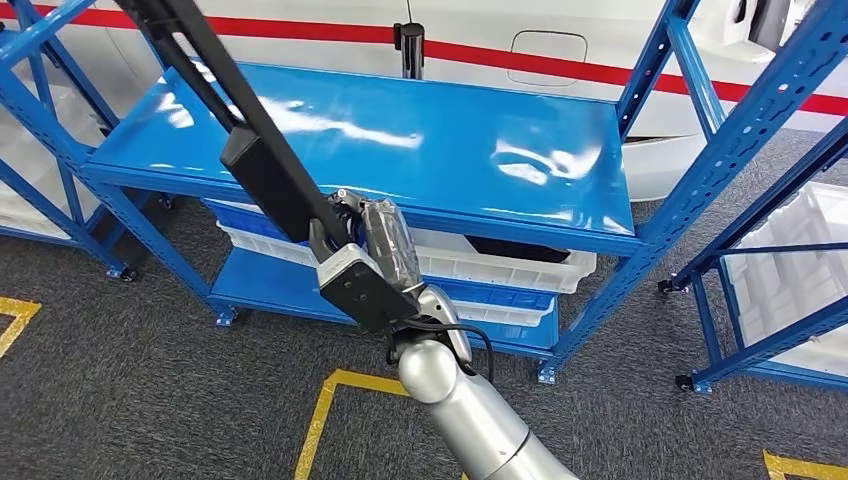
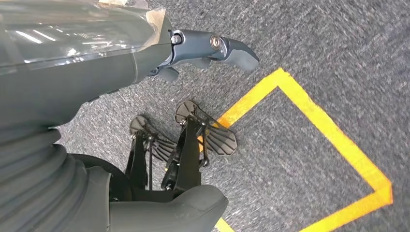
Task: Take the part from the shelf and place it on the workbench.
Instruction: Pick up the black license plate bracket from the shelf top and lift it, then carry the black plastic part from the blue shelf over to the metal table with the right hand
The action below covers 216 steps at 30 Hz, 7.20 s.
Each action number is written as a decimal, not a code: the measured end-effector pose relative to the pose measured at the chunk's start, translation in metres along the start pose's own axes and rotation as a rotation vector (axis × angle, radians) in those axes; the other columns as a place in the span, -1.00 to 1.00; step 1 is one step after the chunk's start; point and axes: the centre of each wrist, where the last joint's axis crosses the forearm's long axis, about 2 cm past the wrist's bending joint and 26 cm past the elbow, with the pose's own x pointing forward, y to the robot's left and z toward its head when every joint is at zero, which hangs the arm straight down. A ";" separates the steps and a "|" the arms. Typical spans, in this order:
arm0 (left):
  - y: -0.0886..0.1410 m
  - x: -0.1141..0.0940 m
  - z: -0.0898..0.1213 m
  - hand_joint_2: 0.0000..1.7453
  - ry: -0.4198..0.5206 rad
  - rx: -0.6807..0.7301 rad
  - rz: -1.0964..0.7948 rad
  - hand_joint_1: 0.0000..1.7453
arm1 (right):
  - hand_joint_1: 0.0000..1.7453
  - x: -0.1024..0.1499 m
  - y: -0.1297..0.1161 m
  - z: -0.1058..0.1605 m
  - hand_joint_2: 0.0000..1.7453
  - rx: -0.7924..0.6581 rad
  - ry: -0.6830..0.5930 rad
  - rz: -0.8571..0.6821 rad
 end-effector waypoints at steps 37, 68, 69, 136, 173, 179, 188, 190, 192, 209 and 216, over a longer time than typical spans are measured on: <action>-0.082 0.025 0.000 1.00 -0.057 -0.471 -0.156 -1.00 | 1.00 -0.022 -0.086 0.055 1.00 -0.291 0.093 0.063; -0.077 0.001 0.011 1.00 -0.071 -0.492 -0.115 -1.00 | 1.00 -0.056 -0.076 0.027 1.00 -0.261 0.083 -0.033; -0.075 0.001 0.011 1.00 -0.079 -0.490 -0.106 -1.00 | 1.00 -0.057 -0.075 0.025 1.00 -0.257 0.085 -0.041; -0.091 0.007 0.011 1.00 -0.122 -0.568 -0.167 -1.00 | 1.00 -0.047 -0.095 0.088 1.00 -0.325 0.104 0.051; -0.100 -0.002 0.019 1.00 -0.146 -0.687 -0.288 -1.00 | 1.00 -0.042 -0.087 0.119 1.00 -0.339 0.099 0.033; -0.099 -0.003 0.019 1.00 -0.143 -0.683 -0.283 -1.00 | 1.00 -0.042 -0.086 0.125 1.00 -0.332 0.107 0.033; -0.093 -0.007 0.019 1.00 -0.140 -0.667 -0.270 -1.00 | 1.00 -0.041 -0.085 0.122 1.00 -0.324 0.093 0.018; -0.092 -0.007 0.019 1.00 -0.141 -0.664 -0.269 -1.00 | 1.00 -0.039 -0.084 0.121 1.00 -0.321 0.084 0.012; -0.092 -0.007 0.019 1.00 -0.142 -0.663 -0.268 -1.00 | 1.00 -0.039 -0.084 0.120 1.00 -0.319 0.082 0.010; -0.088 -0.007 0.018 1.00 -0.150 -0.638 -0.242 -1.00 | 1.00 -0.039 -0.082 0.121 1.00 -0.291 0.073 0.002; -0.087 -0.008 0.018 1.00 -0.147 -0.633 -0.237 -1.00 | 1.00 -0.039 -0.082 0.121 1.00 -0.291 0.071 0.002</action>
